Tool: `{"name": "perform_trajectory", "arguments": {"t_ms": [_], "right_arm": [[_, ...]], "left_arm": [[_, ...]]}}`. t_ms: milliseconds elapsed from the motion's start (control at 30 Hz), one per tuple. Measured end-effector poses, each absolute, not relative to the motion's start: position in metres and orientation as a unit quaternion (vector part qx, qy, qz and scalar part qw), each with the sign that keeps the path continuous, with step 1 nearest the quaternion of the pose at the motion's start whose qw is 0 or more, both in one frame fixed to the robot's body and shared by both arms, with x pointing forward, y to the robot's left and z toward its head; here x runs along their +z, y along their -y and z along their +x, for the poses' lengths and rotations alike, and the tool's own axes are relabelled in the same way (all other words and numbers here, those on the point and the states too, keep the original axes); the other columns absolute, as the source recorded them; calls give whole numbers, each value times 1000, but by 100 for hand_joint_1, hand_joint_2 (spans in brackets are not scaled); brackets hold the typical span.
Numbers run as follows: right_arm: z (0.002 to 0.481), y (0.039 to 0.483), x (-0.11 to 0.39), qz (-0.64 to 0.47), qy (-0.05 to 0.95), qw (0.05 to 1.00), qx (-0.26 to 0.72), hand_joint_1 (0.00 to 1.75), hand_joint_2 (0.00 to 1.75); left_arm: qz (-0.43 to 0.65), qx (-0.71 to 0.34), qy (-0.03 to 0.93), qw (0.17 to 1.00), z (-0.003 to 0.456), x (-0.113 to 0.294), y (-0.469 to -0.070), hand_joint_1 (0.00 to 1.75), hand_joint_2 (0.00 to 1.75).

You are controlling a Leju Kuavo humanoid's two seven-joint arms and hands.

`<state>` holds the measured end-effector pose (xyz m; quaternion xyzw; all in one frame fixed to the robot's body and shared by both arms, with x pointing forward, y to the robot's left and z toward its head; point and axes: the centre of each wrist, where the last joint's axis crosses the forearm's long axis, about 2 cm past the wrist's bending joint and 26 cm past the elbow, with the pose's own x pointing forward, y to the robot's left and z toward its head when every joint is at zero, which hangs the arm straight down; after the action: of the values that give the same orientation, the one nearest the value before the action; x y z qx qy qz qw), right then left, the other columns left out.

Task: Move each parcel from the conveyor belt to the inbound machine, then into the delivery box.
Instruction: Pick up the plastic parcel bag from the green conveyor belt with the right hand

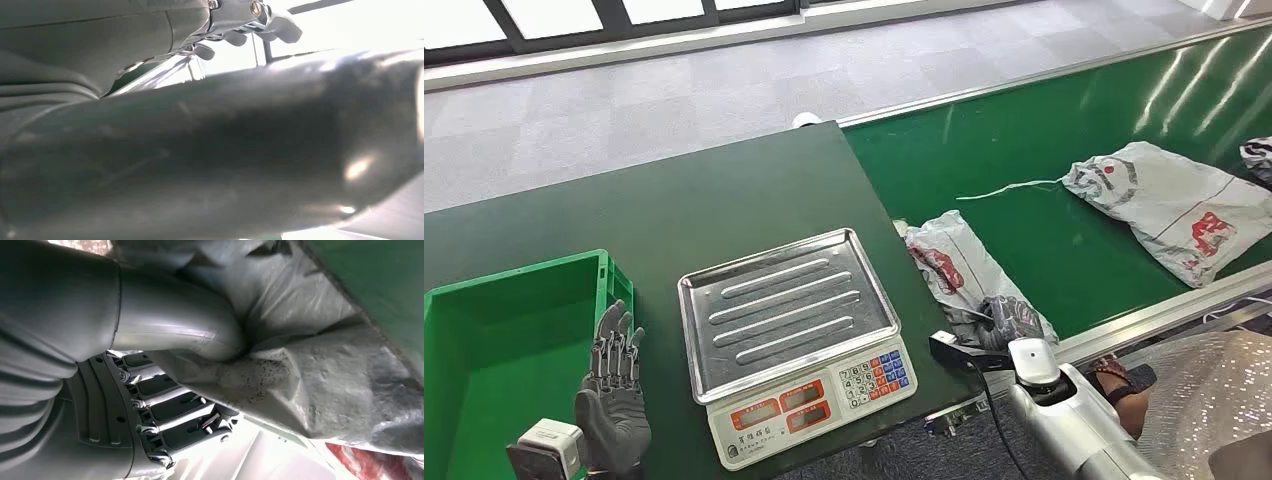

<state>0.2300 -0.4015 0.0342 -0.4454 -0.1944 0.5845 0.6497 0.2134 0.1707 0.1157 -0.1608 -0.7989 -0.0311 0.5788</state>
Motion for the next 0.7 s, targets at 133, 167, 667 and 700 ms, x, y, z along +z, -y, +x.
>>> {"name": "perform_trajectory", "arguments": {"t_ms": [133,167,667,700], "right_arm": [[233,397,34,-442,199,643,592,175,175],[235,396,34,-442,202,640,595,175,175],[241,384,32,-436,226,621,611,175,175],[241,383,32,-436,228,620,612,175,175]], "left_arm": [[-160,-26,801,576,214,118,-171,0,0],[-160,-25,802,575,214,120,-171,0,0],[-159,-11,807,569,217,125,-178,0,0],[-159,-11,807,569,217,125,-178,0,0]]}}
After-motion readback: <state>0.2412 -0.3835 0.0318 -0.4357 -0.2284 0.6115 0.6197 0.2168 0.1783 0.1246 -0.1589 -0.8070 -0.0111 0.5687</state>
